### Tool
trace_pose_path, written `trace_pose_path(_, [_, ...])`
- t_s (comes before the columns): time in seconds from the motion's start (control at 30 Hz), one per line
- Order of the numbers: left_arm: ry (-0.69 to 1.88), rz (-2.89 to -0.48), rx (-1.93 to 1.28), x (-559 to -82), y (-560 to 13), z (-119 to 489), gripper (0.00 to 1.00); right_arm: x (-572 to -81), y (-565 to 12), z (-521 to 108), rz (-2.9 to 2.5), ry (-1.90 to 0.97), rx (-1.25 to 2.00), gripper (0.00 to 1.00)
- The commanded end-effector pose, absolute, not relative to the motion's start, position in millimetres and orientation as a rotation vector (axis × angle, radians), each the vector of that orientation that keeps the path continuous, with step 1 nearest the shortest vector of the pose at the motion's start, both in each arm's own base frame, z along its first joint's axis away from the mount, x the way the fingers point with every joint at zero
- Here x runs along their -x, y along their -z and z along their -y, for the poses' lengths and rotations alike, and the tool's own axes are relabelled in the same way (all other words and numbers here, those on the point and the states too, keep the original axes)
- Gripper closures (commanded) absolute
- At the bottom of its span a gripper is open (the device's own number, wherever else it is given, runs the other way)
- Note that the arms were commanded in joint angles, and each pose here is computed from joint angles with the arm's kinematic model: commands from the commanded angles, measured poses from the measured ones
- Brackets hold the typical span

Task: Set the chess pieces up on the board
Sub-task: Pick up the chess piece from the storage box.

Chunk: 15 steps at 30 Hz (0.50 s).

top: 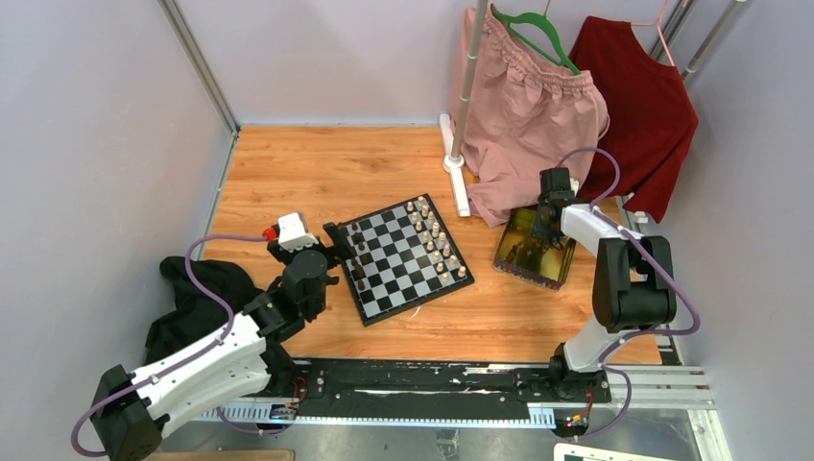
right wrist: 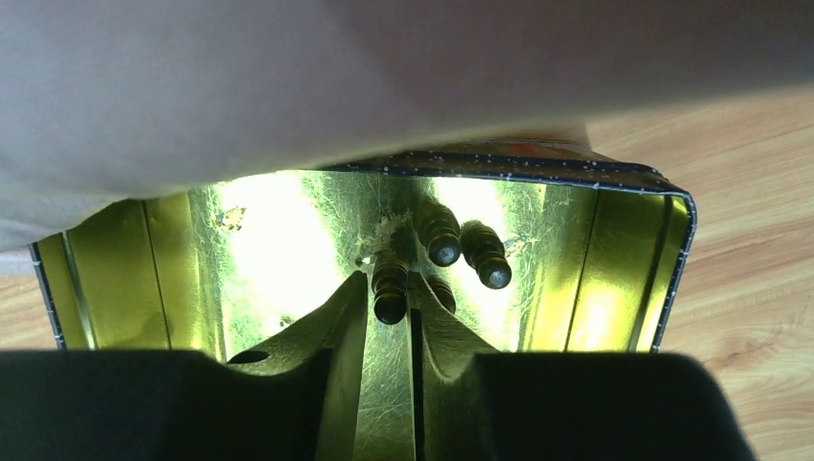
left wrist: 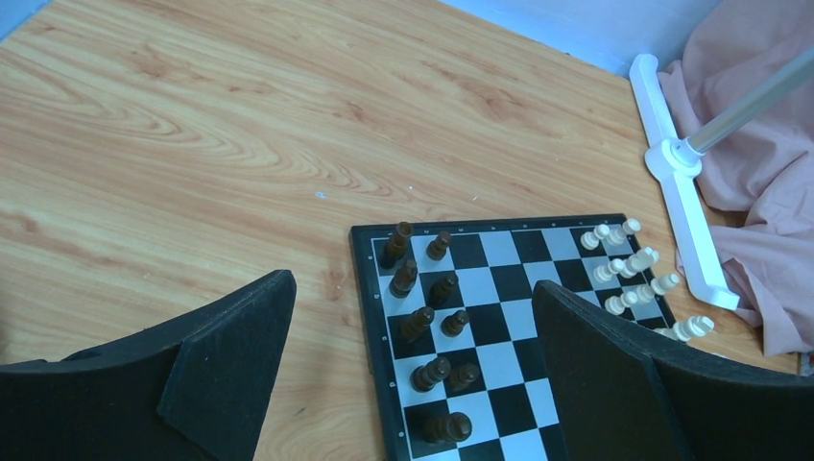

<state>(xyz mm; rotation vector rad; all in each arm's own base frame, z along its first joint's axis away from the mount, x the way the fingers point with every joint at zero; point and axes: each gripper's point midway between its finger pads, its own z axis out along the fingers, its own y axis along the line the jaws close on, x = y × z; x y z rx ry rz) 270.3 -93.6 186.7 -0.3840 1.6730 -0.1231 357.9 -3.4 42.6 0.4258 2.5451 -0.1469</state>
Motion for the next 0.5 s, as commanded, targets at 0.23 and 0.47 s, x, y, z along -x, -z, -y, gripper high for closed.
trace_pose_path(0.23, [0.141, -1.631, 0.433, -269, -191, 88, 0.0, -354, -43, 5, -2.542, 0.111, -0.465, 0.99])
trace_pose_path(0.47, [0.145, -1.621, 0.444, -266, -195, 84, 0.0, -355, -74, -10, -2.468, 0.051, -0.389, 1.0])
